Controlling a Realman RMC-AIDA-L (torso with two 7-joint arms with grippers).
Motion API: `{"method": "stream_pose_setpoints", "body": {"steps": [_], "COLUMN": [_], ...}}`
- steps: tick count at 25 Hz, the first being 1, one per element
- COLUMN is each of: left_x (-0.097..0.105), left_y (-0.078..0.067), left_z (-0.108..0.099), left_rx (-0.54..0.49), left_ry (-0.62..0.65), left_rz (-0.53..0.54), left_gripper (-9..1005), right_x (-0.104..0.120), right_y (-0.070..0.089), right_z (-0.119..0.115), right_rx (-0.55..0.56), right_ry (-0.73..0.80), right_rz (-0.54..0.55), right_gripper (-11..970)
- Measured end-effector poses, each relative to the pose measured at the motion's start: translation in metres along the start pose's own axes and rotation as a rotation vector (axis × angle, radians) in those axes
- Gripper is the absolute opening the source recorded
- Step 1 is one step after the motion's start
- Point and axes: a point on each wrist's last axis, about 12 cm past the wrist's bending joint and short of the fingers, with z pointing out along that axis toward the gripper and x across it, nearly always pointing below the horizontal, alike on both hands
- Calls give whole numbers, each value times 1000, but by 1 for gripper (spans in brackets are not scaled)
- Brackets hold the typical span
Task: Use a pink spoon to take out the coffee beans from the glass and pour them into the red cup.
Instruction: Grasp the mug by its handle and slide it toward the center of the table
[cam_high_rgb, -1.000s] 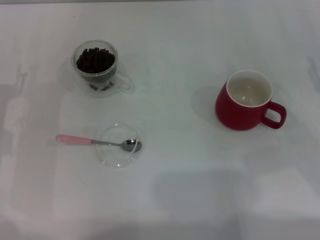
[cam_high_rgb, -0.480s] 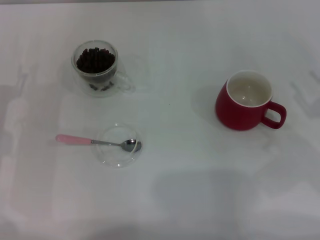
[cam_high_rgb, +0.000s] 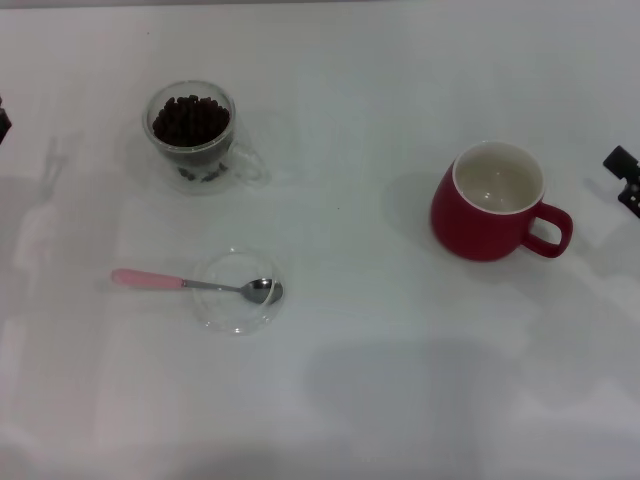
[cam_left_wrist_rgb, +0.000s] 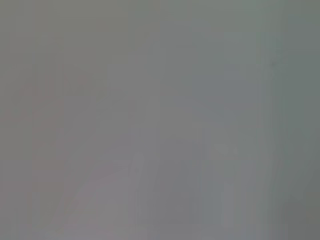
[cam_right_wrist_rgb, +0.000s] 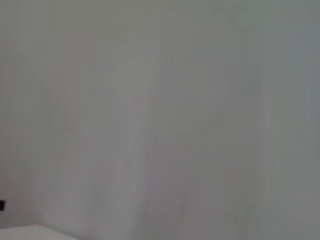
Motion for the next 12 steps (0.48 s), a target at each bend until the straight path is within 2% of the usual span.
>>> {"method": "stream_pose_setpoints", "body": {"steps": [12], "left_x": [-4], "left_y": [7], "left_z": [1], "left_rx": [-9], "left_ry": [-23], "left_rz": [17], "left_gripper": [877], "right_x": [30], "right_y": [28], "right_z": [-9], "right_rx": [90], "right_ry": [144], "right_rz": [78], "right_gripper": [614]}}
